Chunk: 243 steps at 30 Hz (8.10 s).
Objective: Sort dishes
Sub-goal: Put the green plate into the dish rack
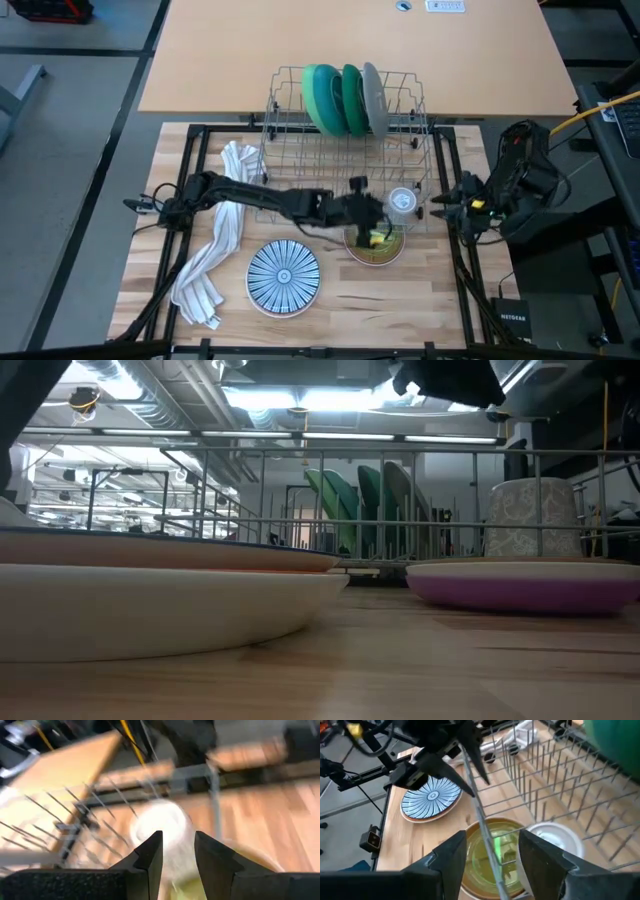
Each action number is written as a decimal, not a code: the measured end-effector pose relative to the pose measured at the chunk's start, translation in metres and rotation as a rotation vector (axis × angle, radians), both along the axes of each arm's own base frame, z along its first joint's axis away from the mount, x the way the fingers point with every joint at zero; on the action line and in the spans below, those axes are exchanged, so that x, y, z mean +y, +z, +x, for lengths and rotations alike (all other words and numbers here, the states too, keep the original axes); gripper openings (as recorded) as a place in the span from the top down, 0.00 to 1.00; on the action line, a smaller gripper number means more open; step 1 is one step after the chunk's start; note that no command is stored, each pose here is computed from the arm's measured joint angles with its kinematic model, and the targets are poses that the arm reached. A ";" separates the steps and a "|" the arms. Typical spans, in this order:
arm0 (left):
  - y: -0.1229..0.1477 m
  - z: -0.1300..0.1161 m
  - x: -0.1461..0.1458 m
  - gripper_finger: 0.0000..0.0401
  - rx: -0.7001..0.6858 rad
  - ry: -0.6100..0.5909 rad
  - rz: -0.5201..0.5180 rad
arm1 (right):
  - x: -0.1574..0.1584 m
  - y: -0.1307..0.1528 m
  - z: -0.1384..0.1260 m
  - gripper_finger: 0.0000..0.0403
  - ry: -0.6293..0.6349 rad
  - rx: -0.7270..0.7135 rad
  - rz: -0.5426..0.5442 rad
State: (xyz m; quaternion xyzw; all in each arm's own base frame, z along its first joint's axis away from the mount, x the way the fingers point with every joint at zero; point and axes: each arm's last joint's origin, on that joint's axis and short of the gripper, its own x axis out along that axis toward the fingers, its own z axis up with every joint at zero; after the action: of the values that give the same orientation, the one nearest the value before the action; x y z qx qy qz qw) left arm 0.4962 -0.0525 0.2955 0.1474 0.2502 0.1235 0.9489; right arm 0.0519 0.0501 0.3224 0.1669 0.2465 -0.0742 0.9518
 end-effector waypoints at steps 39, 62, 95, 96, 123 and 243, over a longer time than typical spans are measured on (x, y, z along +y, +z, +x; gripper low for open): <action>-0.108 -0.010 -0.065 0.74 0.254 -0.397 0.222 | 0.049 -0.055 0.026 0.54 -0.007 -0.060 0.089; -0.134 -0.001 -0.053 0.74 0.304 -0.393 0.274 | 0.048 -0.054 0.026 0.54 -0.036 -0.095 0.076; -0.152 0.001 -0.048 0.96 0.364 -0.448 0.316 | 0.049 -0.054 0.026 0.54 -0.037 -0.099 0.078; -0.152 0.001 -0.048 0.98 0.364 -0.448 0.316 | 0.049 -0.054 0.026 0.54 -0.037 -0.099 0.078; -0.119 0.002 -0.103 1.00 0.092 -0.456 -0.046 | 0.049 -0.054 0.027 0.54 -0.036 -0.100 0.084; -0.043 -0.213 0.054 1.00 -1.063 0.545 -0.851 | 0.028 -0.010 0.019 0.54 -0.050 -0.238 -0.132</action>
State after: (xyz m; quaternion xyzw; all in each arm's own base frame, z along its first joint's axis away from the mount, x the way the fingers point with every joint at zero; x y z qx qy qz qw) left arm 0.2829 0.0013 0.2520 -0.3811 -0.1898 0.3021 0.8529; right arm 0.0706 0.0785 0.3122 0.1177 0.1224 -0.0938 0.9810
